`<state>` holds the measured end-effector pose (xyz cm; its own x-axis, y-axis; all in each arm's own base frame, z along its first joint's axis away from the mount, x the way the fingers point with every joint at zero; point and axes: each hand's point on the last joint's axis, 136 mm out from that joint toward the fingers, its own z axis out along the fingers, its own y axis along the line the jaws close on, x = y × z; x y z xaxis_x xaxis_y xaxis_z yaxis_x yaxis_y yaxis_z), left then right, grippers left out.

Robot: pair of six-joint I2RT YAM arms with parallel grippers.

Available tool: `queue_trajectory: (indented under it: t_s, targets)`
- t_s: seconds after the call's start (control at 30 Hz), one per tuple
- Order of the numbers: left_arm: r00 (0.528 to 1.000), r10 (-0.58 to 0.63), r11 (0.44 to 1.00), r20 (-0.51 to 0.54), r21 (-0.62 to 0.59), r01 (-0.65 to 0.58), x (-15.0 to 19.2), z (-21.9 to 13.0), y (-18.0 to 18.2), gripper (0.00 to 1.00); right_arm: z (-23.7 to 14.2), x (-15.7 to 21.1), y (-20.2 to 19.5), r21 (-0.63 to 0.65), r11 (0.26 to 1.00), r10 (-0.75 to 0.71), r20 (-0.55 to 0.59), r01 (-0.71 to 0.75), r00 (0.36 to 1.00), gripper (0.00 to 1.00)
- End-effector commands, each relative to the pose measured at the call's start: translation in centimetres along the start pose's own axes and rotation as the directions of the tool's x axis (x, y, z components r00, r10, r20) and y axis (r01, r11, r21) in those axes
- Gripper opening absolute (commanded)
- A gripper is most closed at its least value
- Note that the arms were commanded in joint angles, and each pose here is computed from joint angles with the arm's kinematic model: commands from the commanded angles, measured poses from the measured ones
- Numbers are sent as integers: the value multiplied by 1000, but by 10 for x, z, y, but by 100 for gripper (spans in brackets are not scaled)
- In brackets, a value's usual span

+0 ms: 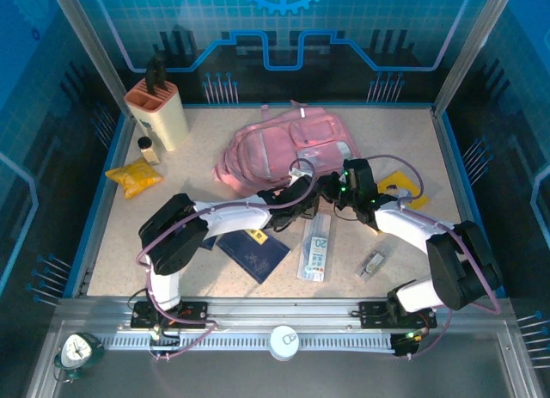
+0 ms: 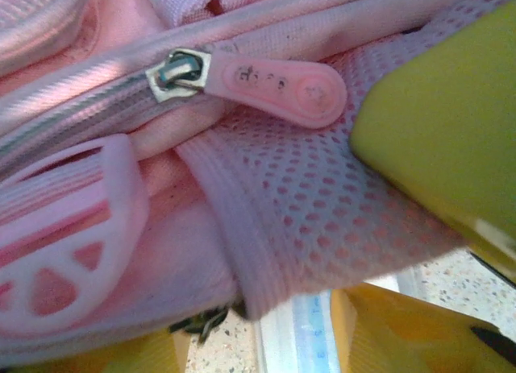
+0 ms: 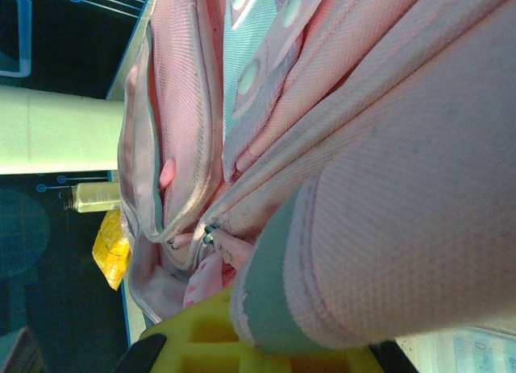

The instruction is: Pack the student bag

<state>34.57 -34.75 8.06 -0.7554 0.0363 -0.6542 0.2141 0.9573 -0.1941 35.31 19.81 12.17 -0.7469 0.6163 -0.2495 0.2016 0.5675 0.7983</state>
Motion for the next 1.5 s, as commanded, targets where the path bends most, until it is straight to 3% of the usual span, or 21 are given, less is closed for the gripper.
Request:
queue_trajectory:
  t_s: [0.0,0.2,0.33,0.57,0.77,0.97,1.1,1.47]
  targets:
    - [999,7,997,43,-74,-4,-17,4,9,45,-1,2,37,-113,993,-39,-4,38,999,0]
    - [996,-41,983,84,-173,55,-25,4,29,39,0,4,37,-120,992,-32,-6,31,999,0]
    - [994,-41,984,101,-168,57,-25,7,32,34,0,4,37,-114,993,-38,-2,38,999,0]
    - [988,-29,988,154,-144,51,-42,1,26,12,1,5,34,-101,994,-42,-2,42,999,0]
    - [985,-29,981,168,-185,60,-48,-7,34,0,-1,4,36,-105,993,-57,7,58,998,0]
    - [988,-51,979,149,-187,78,-43,-20,42,0,-6,-2,32,-75,995,-67,15,68,998,0]
    - [988,-106,961,113,-243,131,-34,-30,68,0,-10,-13,31,-74,994,-75,19,76,997,0]
    - [983,-167,958,72,-224,179,-17,-55,105,0,-21,-44,19,-41,996,-75,48,77,996,0]
